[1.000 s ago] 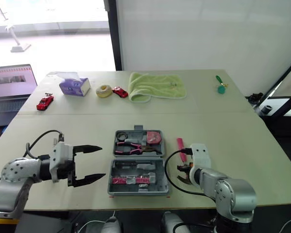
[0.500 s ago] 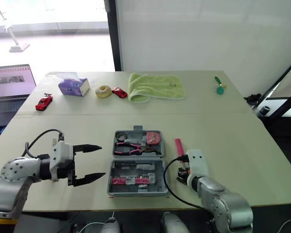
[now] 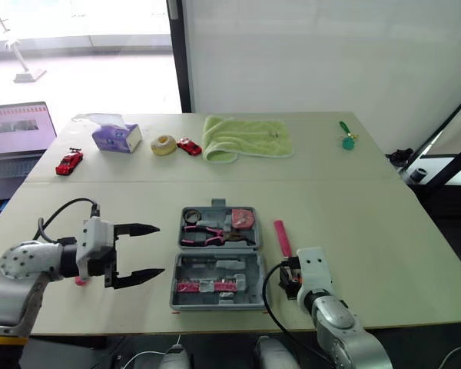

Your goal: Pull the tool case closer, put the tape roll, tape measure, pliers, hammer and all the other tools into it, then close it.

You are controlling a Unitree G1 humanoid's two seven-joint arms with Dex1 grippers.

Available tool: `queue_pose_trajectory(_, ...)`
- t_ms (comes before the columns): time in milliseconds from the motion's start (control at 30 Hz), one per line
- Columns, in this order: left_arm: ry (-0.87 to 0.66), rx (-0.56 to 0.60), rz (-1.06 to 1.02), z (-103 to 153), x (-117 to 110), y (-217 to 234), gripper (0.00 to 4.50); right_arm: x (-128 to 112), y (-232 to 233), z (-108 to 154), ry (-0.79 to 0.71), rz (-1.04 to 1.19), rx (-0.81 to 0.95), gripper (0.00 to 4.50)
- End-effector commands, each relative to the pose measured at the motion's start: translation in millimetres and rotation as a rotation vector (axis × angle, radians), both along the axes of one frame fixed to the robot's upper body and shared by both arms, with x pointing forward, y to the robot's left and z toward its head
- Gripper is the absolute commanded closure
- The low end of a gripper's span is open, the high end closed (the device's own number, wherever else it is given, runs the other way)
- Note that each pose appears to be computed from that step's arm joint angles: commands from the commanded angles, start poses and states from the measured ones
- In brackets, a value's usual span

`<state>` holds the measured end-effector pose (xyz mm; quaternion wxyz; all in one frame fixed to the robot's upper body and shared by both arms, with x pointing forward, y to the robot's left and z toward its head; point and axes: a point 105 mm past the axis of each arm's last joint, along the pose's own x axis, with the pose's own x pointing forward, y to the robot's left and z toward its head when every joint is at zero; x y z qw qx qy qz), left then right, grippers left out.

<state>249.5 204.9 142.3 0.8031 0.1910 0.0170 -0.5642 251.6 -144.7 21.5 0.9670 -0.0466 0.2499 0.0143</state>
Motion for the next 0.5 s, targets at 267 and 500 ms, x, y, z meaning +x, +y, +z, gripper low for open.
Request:
queue_pose_trajectory(267,-0.031,0.02,0.003,6.3,1.3,4.5,0.0,3.8,-15.4,1.7,-0.071,-0.053,-0.001,4.42)
queue_pose_trajectory(500,-0.021,0.025,0.018,5.8,1.1,8.4,0.0,13.4,-27.7,78.4,-0.363,0.132,-0.084,4.42)
